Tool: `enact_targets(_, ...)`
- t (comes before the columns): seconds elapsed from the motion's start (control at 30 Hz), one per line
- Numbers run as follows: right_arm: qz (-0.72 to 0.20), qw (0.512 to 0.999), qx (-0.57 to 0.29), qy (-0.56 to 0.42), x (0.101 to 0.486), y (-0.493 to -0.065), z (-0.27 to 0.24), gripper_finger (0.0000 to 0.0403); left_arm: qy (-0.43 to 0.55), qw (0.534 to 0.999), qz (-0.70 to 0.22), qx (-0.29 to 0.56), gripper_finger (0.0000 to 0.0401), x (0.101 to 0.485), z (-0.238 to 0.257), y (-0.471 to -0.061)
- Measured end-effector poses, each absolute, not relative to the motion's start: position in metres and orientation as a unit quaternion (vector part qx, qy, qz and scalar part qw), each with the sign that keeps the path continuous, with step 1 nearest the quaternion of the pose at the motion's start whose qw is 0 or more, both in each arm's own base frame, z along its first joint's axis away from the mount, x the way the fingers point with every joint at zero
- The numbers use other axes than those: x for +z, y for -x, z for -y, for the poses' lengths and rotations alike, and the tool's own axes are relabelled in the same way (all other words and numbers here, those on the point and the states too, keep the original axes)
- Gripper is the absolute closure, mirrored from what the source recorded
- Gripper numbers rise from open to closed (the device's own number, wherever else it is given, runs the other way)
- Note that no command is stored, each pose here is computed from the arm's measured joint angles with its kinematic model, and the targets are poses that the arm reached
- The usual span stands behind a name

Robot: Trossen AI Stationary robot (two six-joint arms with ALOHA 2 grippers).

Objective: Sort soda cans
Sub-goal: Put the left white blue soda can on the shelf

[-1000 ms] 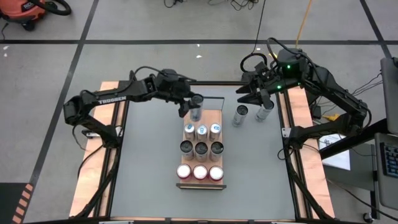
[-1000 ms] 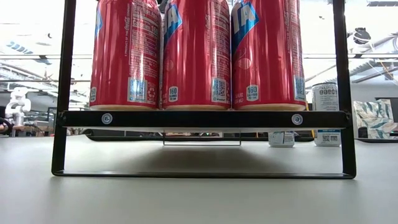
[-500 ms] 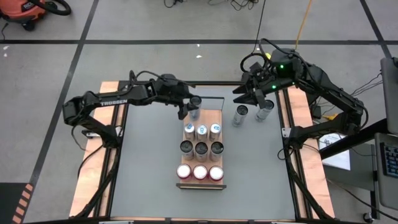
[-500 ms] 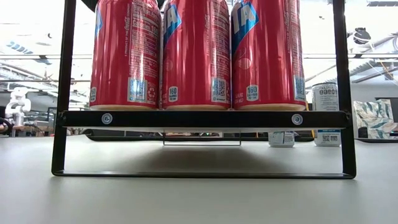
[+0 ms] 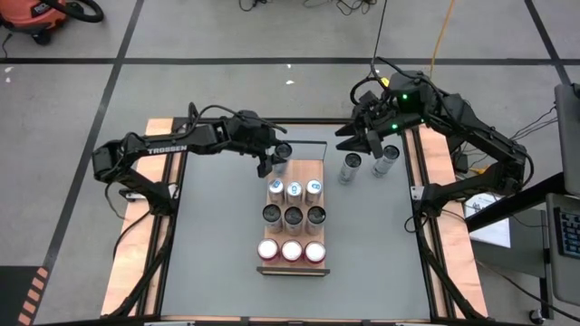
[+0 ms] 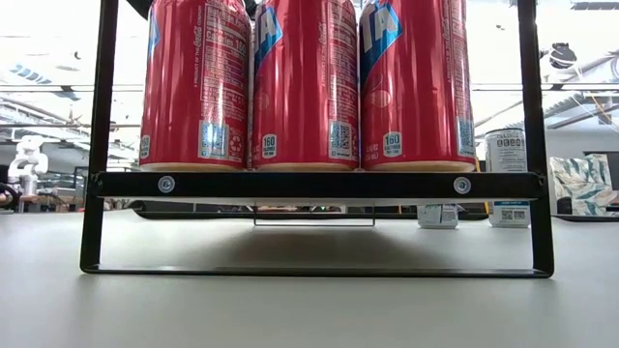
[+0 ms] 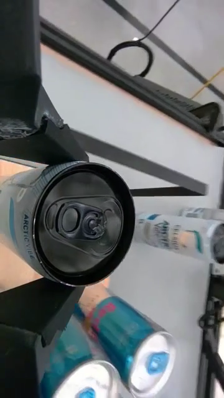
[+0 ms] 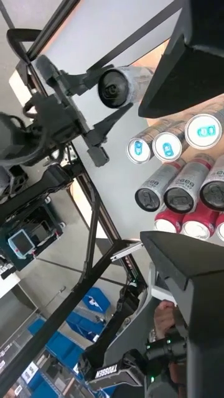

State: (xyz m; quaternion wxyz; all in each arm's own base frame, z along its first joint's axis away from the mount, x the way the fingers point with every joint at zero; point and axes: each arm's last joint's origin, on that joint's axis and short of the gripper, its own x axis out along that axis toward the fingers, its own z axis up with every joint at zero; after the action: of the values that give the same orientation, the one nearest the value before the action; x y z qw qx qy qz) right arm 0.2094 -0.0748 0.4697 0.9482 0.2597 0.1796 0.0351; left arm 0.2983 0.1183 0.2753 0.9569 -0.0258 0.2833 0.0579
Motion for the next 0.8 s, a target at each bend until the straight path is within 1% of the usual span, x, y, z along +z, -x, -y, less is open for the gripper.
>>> enact_targets(0.27,-0.178,0.949,0.036,-0.259,0.470,-0.211,0.075,0.0117,0.028,0.950,-0.306,0.059,0.0153,0.270,-0.118,-0.297)
enact_targets(0.67,-0.178,0.949,0.036,-0.259,0.470,-0.211,0.075,0.0117,0.019,0.954,-0.295,0.054,0.0152,0.262,-0.117,-0.295)
enact_targets(0.8,-0.178,0.949,0.036,-0.259,0.470,-0.211,0.075,0.0117,0.014,0.953,-0.297,0.052,0.0137,0.261,-0.117,-0.295)
